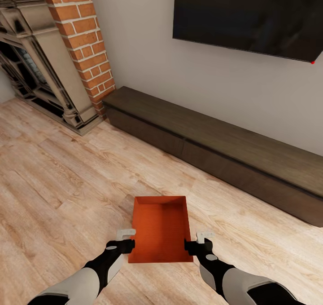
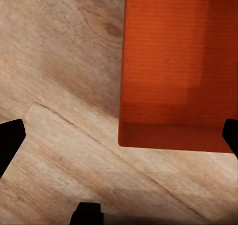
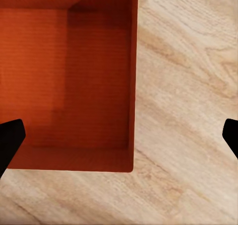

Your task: Move the two storage containers from the living room to the garage. In the garage, place one container on the floor and stack the other container on top of it (either order is fine).

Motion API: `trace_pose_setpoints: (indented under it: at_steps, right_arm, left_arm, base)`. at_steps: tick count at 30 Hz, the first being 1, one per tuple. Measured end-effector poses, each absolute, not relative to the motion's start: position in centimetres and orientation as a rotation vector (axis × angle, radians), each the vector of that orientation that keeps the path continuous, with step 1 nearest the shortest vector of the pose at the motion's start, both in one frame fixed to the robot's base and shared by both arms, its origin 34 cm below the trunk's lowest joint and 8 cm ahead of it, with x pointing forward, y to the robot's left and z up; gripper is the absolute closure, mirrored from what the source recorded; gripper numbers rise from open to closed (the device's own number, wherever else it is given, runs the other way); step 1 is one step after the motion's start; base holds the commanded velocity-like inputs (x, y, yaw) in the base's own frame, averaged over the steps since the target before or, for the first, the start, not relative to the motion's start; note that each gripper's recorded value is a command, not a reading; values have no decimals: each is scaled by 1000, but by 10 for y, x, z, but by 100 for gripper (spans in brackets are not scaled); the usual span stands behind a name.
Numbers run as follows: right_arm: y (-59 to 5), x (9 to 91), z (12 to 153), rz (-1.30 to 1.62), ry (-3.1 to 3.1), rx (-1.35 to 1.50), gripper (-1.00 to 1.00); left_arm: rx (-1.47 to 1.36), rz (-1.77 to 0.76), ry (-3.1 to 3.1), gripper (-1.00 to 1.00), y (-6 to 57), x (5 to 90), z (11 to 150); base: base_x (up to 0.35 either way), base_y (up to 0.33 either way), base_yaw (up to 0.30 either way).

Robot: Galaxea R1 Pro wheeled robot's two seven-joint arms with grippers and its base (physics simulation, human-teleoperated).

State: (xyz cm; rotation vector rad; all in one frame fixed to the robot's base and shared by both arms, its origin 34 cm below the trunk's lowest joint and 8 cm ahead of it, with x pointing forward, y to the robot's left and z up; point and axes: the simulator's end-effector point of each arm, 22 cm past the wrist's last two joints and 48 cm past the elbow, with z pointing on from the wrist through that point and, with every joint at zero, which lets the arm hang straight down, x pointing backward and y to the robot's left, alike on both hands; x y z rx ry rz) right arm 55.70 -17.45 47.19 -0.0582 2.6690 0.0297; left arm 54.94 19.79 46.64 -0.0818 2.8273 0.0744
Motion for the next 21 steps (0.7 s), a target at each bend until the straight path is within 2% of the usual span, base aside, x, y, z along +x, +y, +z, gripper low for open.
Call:
trace_pose_setpoints:
  at_steps: [21]
  right_arm:
    - [-173, 558, 472, 32, 2666, -57, -100]
  left_arm:
    - [-93, 91, 2776, -100, 207, 548, 466]
  base:
    - [0, 0, 0]
